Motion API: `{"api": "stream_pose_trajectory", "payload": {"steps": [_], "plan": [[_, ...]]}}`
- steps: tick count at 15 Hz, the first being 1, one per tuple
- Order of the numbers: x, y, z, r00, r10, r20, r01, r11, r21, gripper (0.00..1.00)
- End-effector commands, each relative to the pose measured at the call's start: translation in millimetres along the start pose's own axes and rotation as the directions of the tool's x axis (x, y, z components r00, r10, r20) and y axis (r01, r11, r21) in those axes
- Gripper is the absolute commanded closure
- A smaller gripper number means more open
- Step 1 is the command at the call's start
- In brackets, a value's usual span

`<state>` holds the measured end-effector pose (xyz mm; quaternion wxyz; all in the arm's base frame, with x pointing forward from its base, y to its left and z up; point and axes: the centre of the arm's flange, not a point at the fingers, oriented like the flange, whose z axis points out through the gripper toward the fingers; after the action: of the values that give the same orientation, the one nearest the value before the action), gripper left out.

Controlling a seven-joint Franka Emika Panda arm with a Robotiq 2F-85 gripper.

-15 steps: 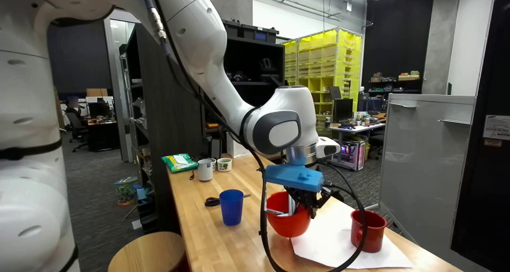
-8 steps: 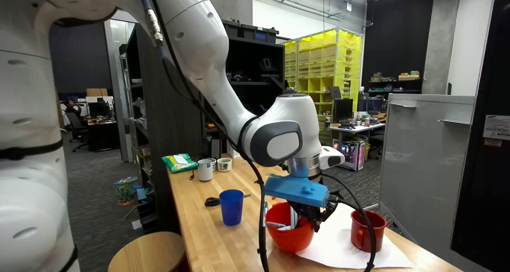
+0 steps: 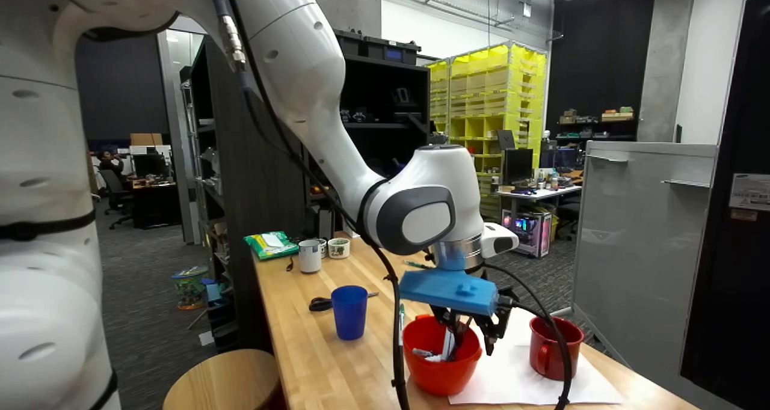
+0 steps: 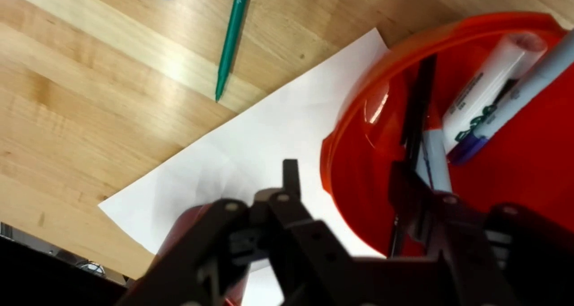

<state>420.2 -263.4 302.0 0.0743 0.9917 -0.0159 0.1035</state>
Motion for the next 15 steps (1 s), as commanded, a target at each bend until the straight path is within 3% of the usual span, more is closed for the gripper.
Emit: {"api": "stream_pose_trajectory", "payload": {"steps": [1,3,4,10,15], "plan": [[1.2,-9.3,-19.4,0.998,-0.053,-0.015,0.053,0.998,-0.029,0.15],[5.5,-15.5,-28.6,0.996,-0.089,-0.016,0.089,0.995,-0.045,0.02],[8.2,-20.7,-33.2,0.994,-0.111,-0.022,0.11,0.993,-0.044,0.0],[28.6,-69.2,-54.9,0.978,-0.194,-0.075,0.193,0.981,-0.022,0.0],[21.9,-74.2,-52.4,0.988,-0.137,-0.075,0.136,0.991,-0.009,0.0]]}}
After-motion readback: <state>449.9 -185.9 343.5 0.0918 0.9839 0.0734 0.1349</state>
